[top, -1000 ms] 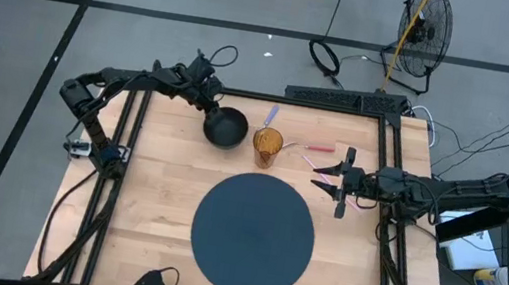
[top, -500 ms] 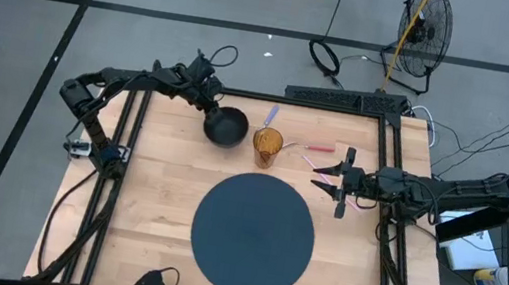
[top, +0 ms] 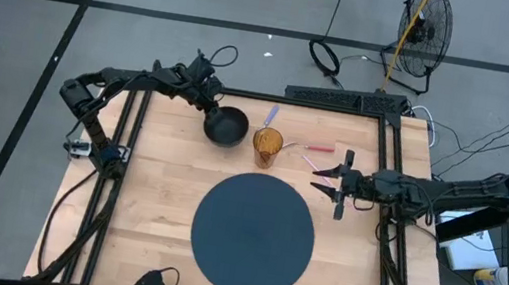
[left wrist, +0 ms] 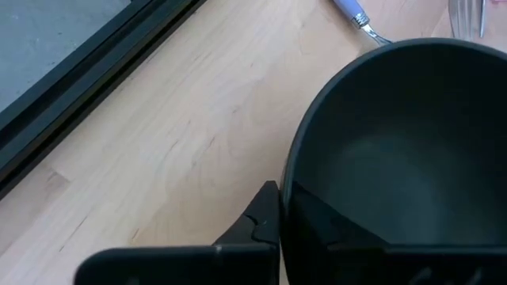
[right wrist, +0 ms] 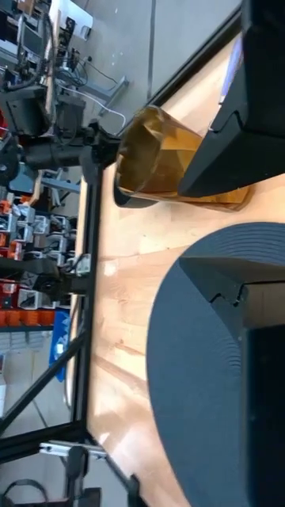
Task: Pick & Place Utensil
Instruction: Put the black bowl on the left of the blue mat
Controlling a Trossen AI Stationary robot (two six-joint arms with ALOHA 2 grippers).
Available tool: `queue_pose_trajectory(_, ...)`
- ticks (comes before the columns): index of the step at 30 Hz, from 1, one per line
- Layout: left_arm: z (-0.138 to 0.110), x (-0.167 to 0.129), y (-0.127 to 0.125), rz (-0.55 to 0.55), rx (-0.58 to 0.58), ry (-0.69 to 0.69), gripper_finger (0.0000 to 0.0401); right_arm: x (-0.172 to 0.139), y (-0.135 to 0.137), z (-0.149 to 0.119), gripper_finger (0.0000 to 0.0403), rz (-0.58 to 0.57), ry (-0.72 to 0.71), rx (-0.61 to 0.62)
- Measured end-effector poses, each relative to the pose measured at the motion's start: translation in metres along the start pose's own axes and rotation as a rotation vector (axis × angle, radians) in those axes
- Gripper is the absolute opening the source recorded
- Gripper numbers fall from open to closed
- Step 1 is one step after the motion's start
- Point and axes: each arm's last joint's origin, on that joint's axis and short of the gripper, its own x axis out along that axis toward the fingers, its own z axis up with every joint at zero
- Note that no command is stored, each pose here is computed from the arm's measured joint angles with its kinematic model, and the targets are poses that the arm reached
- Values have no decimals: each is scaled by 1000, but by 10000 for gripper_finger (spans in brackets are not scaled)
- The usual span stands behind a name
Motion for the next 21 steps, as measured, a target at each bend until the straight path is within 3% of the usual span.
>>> queue_pose_trajectory(10,0,0,0,-1,0,-2,64,0,0,-4,130,0,3,-1)
queue_pose_trajectory(21,0,0,0,-1,-1,-1,35,0,0,-3,130,0,-2,0)
